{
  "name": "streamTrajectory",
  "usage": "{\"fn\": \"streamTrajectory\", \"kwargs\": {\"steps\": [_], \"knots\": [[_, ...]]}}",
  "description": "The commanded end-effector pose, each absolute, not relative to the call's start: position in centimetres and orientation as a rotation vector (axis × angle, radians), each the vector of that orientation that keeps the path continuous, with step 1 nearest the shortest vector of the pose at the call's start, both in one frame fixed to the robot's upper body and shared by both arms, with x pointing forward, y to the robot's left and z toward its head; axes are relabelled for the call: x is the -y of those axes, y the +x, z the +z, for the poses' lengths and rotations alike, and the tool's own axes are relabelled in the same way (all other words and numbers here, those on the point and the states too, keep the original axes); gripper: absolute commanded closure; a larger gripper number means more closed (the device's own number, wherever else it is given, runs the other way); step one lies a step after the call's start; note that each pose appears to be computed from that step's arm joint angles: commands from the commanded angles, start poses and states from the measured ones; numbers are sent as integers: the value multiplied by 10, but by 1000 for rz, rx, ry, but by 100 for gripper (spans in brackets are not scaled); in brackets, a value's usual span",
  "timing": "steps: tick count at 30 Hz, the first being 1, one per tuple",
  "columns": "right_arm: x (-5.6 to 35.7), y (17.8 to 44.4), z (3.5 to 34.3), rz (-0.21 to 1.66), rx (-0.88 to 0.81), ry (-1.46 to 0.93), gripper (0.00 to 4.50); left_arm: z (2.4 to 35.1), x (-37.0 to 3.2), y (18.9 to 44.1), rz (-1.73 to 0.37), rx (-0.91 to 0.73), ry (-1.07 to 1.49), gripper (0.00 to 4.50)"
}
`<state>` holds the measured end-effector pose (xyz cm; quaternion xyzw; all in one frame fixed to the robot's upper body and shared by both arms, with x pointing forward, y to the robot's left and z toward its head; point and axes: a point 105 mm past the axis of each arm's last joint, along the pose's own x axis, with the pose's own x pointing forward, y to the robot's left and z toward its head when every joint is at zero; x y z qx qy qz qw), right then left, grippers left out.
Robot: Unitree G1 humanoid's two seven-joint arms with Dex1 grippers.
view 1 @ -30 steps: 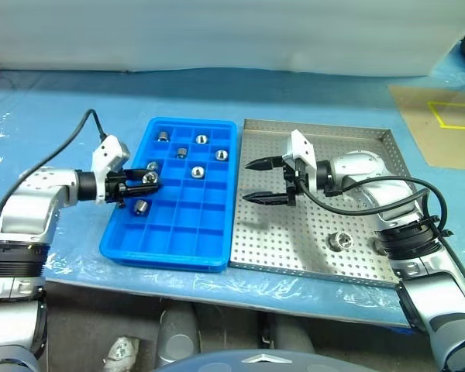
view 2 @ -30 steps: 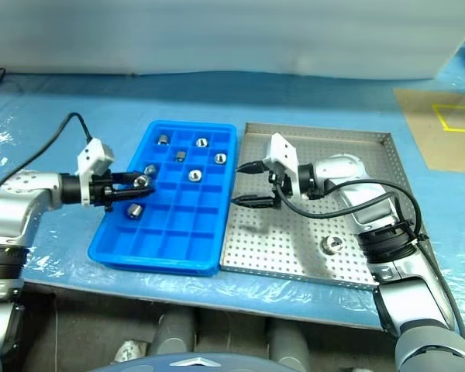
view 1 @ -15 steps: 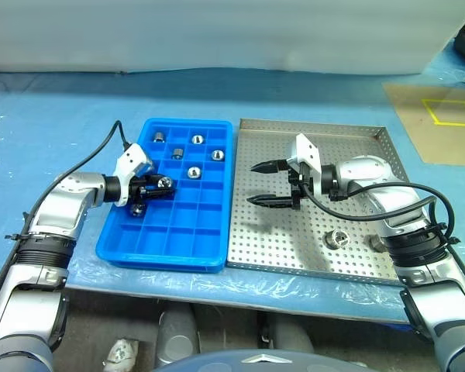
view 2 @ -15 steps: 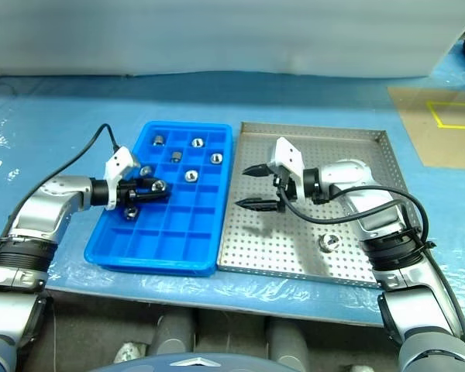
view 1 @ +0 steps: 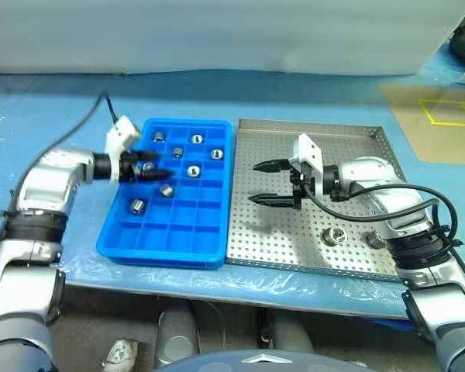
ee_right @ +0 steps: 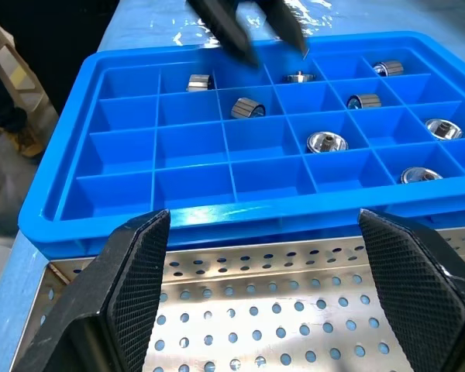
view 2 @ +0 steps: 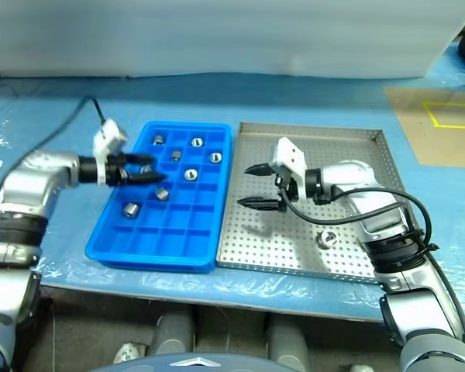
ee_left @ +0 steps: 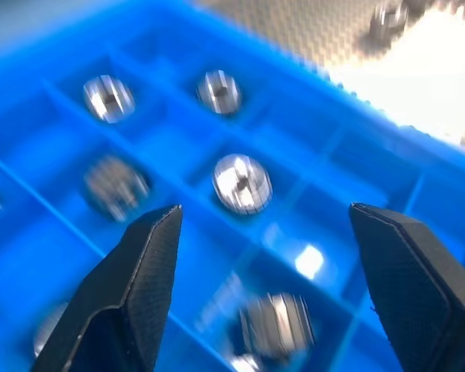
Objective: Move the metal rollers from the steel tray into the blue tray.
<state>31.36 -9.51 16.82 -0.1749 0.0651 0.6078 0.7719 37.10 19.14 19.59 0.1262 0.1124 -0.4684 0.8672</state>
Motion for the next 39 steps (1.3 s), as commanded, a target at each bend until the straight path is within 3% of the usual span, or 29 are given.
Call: {"fn": "streamTrajectory", "kwargs": {"steps": [1,9,15,22,33,39], "knots": [[102,313,185,1287,-81,-399,48,216,-181,381,-1010,-158,309,87],[119,306,189,1183,-80,-405,48,209,-114,396,-1210,-125,335,87],[148,292,196,1031,-97,-411,48,186,-43,407,-1332,-124,436,87],[173,268,198,871,-126,-401,48,179,27,408,-1311,-104,432,87],[179,252,203,741,-110,-387,48,139,47,402,-1271,-195,516,87],[181,242,201,697,-119,-369,48,130,53,411,-1115,-167,536,87]]}}
